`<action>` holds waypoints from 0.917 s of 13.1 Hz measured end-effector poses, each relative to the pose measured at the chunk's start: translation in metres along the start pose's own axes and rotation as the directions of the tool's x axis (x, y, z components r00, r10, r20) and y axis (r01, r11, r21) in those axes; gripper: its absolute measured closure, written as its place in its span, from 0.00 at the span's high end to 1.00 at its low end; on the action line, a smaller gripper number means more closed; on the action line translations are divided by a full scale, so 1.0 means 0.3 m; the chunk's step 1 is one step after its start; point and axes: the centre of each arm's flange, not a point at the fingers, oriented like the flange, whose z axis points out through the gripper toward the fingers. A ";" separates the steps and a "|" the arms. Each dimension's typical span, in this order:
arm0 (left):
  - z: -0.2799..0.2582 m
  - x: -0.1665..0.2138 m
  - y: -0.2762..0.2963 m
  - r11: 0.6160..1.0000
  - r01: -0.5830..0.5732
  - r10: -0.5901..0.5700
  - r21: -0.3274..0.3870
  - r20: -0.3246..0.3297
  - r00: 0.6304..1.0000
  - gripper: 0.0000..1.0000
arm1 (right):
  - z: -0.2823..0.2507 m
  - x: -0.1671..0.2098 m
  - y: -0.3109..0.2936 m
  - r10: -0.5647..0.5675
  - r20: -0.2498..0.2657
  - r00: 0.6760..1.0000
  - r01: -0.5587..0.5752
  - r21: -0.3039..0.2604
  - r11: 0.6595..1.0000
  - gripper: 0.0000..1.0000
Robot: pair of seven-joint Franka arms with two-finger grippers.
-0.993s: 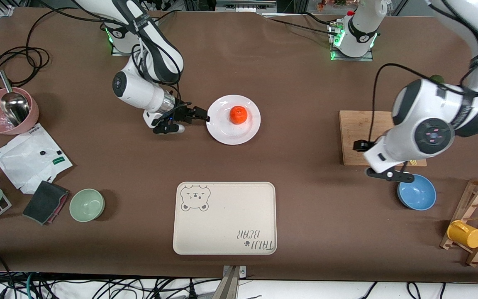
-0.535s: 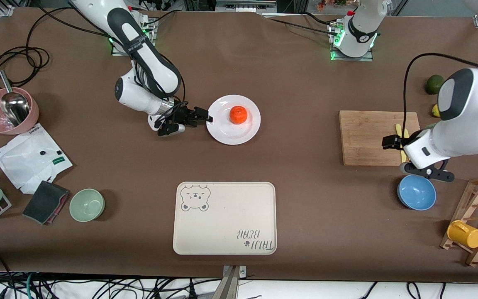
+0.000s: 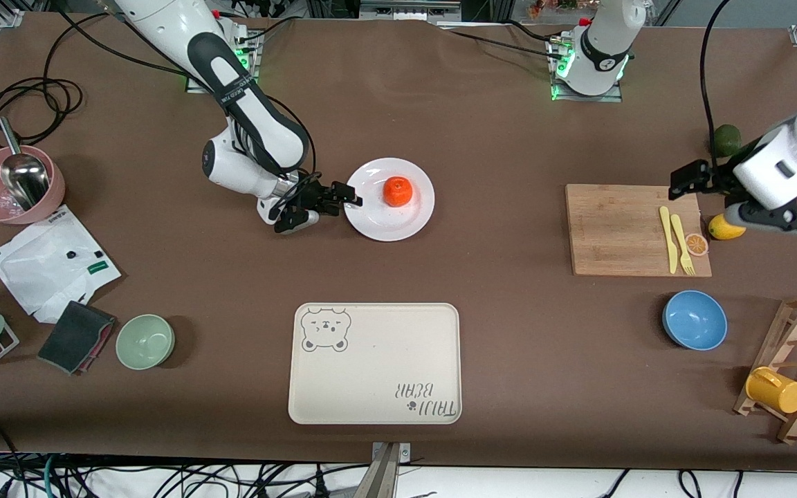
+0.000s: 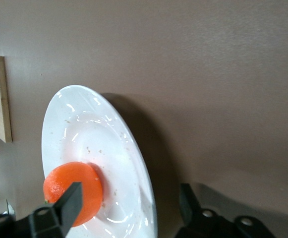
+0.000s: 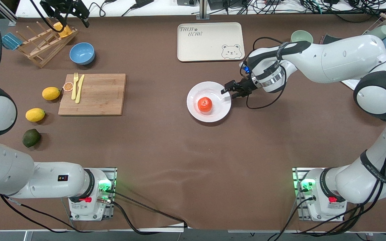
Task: Place orange and plate with both arms
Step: 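Grip the plate rim with the right gripper while the left gripper withdraws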
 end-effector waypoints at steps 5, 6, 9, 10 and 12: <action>-0.031 -0.128 0.116 0.998 0.064 -0.064 0.014 0.002 0.998 1.00 | 0.053 0.017 0.020 -0.102 0.026 0.994 0.101 0.035 0.994 0.21; -0.028 -0.133 0.139 0.998 0.067 -0.067 0.016 0.005 0.998 1.00 | 0.059 0.023 0.022 -0.117 0.028 0.993 0.116 0.045 0.992 0.10; -0.024 -0.133 0.125 0.997 0.079 -0.079 0.016 0.008 0.997 1.00 | 0.058 0.052 0.005 -0.143 0.021 0.990 0.141 0.076 0.987 0.08; -0.023 -0.135 0.112 0.996 0.086 -0.086 0.015 0.015 0.996 1.00 | 0.064 0.058 0.008 -0.141 0.020 0.990 0.139 0.078 0.987 0.08; -0.016 -0.146 0.104 0.996 0.091 -0.092 0.017 0.044 0.995 1.00 | 0.071 0.066 0.015 -0.134 0.021 0.991 0.132 0.085 0.988 0.07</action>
